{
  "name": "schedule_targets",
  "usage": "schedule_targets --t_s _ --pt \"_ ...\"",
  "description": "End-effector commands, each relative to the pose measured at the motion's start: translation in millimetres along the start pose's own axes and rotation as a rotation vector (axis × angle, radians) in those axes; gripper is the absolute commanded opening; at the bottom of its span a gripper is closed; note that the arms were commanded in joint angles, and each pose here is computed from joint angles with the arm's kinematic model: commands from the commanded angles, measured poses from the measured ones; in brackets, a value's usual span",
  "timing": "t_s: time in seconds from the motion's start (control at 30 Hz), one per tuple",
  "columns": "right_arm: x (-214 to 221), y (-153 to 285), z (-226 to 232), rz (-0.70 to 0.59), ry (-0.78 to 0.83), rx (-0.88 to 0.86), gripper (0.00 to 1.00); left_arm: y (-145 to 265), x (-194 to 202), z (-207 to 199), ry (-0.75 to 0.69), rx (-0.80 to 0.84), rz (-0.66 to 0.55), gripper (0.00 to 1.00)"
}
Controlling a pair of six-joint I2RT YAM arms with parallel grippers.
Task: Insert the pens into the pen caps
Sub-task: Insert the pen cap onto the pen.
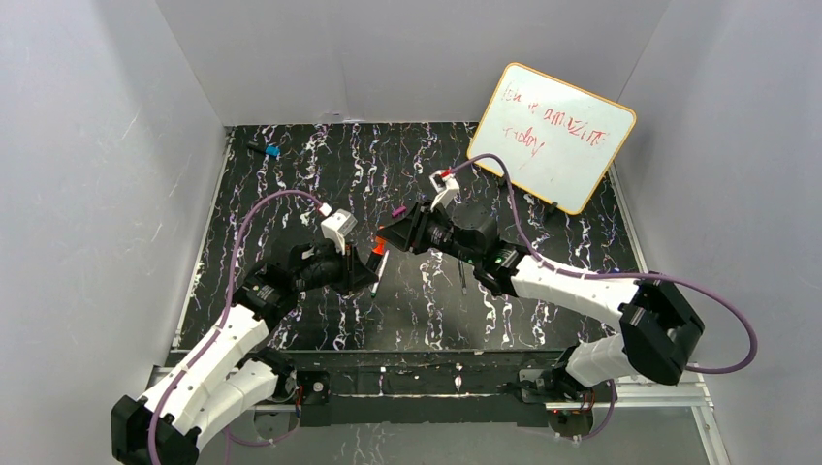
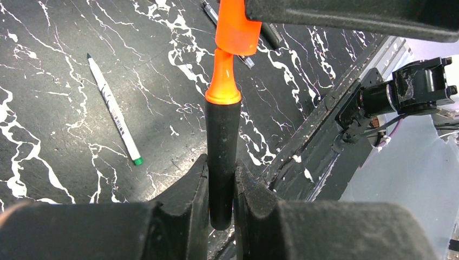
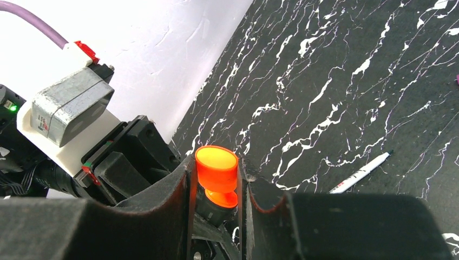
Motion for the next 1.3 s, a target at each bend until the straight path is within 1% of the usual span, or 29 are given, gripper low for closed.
schedule_targets --t_s 0.0,0.2,0.5,1.07,1.27 --pt "-0.7 11.9 8.8 -0.003 -0.004 -0.039 0.01 6.6 -12.9 -7.3 -0.039 0.011 -0.050 0.00" --pt "7.4 18.7 1.6 0.016 0.003 -0.013 0.01 7.4 -13.7 -7.8 -0.041 0.011 -0.055 0.00" --pt "12.0 18.1 -0.6 0.031 0.000 -0.019 0.01 8.0 -14.2 -7.7 -0.043 0.007 -0.060 0.00" --pt "24.2 3.4 4.3 0.034 -0.055 -0.025 0.01 11.4 -19.6 -14.0 -0.058 0.040 -0.096 0.00" --pt "31.0 -3.0 13.5 0.050 -0.058 -0.032 0.01 9.8 -25.6 -11.0 -0.058 0.005 -0.120 0.00"
Point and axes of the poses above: each gripper's point midway between its finger pads, its own y axis back along the fingers, its own z axis along the line the jaws close on, x = y × z, the point moved 7 cm from there along y, back along the fingers, and after that the axes turned 4 degrees about y, right-handed, at the moved point
